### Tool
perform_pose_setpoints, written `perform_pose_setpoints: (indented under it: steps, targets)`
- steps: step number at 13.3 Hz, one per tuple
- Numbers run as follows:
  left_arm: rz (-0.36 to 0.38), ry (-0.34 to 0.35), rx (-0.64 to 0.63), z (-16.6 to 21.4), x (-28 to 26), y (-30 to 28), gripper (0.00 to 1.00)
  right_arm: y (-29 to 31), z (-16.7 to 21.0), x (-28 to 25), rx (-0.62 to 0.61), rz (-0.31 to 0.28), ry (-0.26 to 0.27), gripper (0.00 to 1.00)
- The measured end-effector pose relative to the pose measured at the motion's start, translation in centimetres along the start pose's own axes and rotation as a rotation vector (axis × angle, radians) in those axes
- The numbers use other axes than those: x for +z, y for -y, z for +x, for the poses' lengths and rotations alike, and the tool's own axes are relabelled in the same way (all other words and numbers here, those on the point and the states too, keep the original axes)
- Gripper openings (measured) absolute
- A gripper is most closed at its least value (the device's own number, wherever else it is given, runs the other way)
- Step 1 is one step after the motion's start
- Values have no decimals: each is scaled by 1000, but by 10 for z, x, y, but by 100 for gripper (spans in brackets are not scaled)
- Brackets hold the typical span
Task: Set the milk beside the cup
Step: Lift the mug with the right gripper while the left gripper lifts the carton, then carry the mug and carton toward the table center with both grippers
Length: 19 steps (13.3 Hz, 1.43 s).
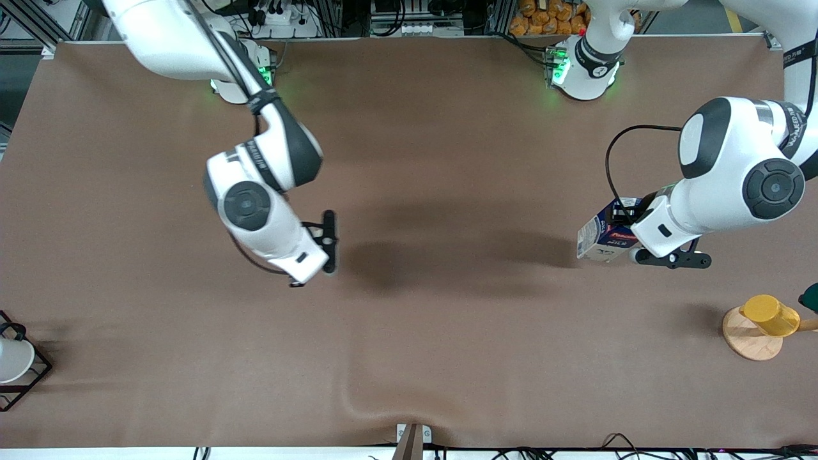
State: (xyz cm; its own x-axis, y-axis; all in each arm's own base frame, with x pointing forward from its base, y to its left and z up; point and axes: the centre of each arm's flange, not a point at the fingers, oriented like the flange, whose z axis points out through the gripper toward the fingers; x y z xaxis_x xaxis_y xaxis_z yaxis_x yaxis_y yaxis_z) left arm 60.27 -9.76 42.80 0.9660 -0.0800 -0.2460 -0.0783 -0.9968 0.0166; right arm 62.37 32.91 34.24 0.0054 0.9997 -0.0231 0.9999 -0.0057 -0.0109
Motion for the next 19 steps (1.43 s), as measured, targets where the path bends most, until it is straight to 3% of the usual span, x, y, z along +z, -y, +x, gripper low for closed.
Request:
perform_pose_setpoints:
  steps: [4,7,13,19]
  targets:
    - [1,2,1,0,0,-1,58,37,90,31,163,-54,-59,7]
    - [1,2,1,0,0,-1,58,61,131,59,228,-56,-72,7]
    - [1,3,1,0,0,-1,58,103,163,77,489,5,12,7]
    - [1,3,1,0,0,-1,58,140,197,107,563,-48,64,8]
